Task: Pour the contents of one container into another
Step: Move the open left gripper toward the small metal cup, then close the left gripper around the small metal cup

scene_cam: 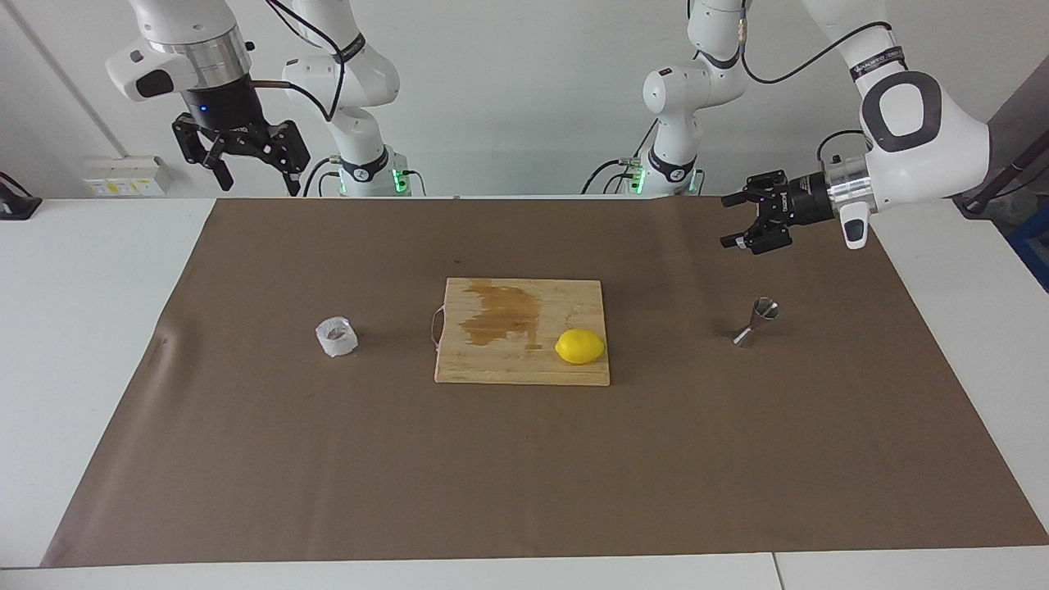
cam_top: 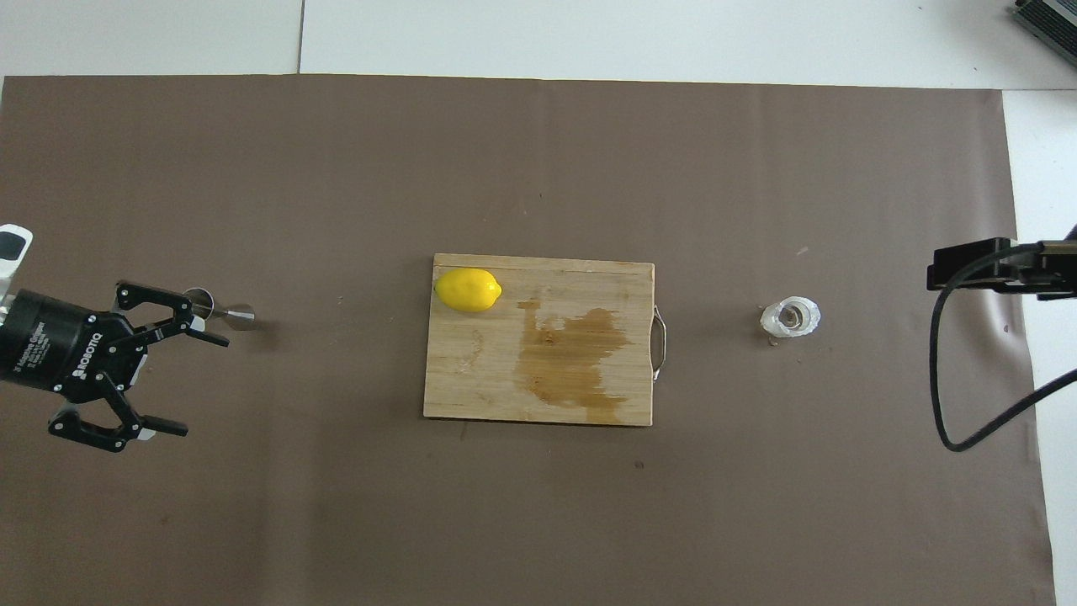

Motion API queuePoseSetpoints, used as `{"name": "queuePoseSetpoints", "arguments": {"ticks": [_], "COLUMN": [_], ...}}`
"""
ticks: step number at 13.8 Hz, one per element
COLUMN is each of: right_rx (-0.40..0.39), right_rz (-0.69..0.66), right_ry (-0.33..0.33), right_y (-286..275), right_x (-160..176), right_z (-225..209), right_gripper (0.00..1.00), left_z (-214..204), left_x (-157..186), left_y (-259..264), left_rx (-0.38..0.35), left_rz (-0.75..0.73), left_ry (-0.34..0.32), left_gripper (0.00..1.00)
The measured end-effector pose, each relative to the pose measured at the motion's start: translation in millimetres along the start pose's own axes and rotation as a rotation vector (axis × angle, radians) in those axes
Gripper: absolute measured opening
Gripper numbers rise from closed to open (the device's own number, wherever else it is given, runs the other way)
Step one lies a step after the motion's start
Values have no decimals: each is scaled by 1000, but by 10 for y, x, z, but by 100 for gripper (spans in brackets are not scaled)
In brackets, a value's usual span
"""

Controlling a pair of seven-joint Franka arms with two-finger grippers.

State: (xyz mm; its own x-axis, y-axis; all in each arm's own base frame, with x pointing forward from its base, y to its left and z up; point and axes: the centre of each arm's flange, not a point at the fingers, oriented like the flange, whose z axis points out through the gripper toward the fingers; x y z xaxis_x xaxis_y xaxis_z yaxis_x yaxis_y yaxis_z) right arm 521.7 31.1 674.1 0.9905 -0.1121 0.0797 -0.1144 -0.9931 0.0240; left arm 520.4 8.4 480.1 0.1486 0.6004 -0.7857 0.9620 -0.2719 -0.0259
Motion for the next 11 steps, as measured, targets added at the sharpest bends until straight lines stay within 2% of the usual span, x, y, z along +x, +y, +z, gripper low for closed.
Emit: {"name": "queuePoseSetpoints", "arguments": {"ticks": [3,5,8,11], "right_rx": [0,0,0,0], "right_rz": [0,0,0,0], "right_ry": [0,0,0,0], "right_y": [0,0,0,0], "right_x": [0,0,0,0], "right_z": [0,0,-1,-1], "right_gripper": [100,100,100,100], "left_z": [-141,-242,-267,-169], "left_x": [143,356,737,947], "left_y": [106,99,128,246], "left_rx": [-117,-159,-171,-152], "left_rz": [-45,-84,-143,-165], "left_ry": [-19,-32,-68,-94], "left_gripper": [100,100,100,100]}}
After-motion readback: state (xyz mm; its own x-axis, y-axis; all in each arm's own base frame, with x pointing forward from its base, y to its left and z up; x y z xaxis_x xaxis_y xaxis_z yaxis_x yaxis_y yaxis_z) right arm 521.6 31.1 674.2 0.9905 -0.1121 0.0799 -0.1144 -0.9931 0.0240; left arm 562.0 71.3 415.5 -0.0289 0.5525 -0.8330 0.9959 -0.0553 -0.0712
